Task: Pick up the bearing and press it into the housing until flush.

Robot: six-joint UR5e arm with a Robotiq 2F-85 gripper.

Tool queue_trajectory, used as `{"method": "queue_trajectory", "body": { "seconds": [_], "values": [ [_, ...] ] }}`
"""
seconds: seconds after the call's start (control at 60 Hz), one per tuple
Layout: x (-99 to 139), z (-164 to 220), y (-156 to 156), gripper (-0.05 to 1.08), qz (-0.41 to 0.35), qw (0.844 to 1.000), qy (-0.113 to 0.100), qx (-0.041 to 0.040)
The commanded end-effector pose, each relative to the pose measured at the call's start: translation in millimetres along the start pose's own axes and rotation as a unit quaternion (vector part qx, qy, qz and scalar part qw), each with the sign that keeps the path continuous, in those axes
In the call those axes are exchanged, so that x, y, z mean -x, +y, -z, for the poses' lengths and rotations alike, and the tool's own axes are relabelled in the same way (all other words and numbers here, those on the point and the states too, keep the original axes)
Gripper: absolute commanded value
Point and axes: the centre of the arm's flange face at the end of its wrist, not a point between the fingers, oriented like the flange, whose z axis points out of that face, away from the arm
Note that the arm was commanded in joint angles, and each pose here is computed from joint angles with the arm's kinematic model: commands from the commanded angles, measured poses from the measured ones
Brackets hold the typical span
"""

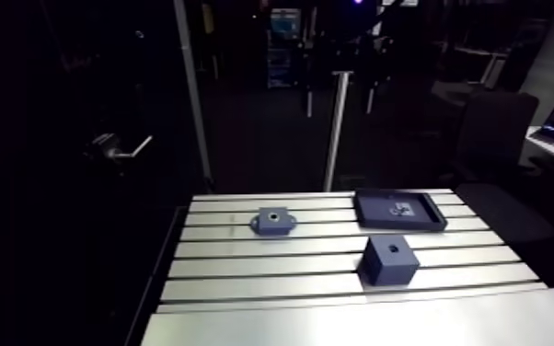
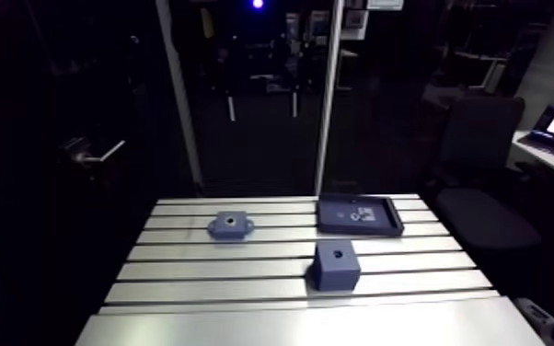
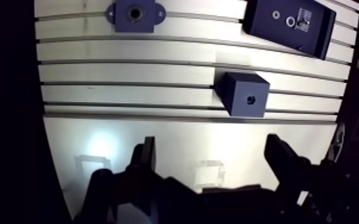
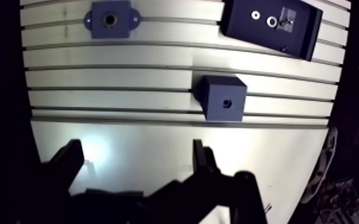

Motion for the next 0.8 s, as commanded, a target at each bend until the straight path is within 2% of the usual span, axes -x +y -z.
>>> {"method": "queue_trajectory", "body": {
  "seconds": [0.017, 0.117, 0.2, 0.8],
  "values": [
    [8.1, 18.0, 4.9, 0.0, -0.003, 1.0, 0.015, -0.0013],
    [7.5, 21.1, 6.9, 0.0, -0.004, 1.0, 0.018, 0.0002],
    [7.2, 21.4, 5.5, 0.0, -0.004, 1.0, 0.02, -0.0076],
    [6.0, 25.8, 6.2, 0.0, -0.003, 1.0, 0.024, -0.0051]
  ]
}}
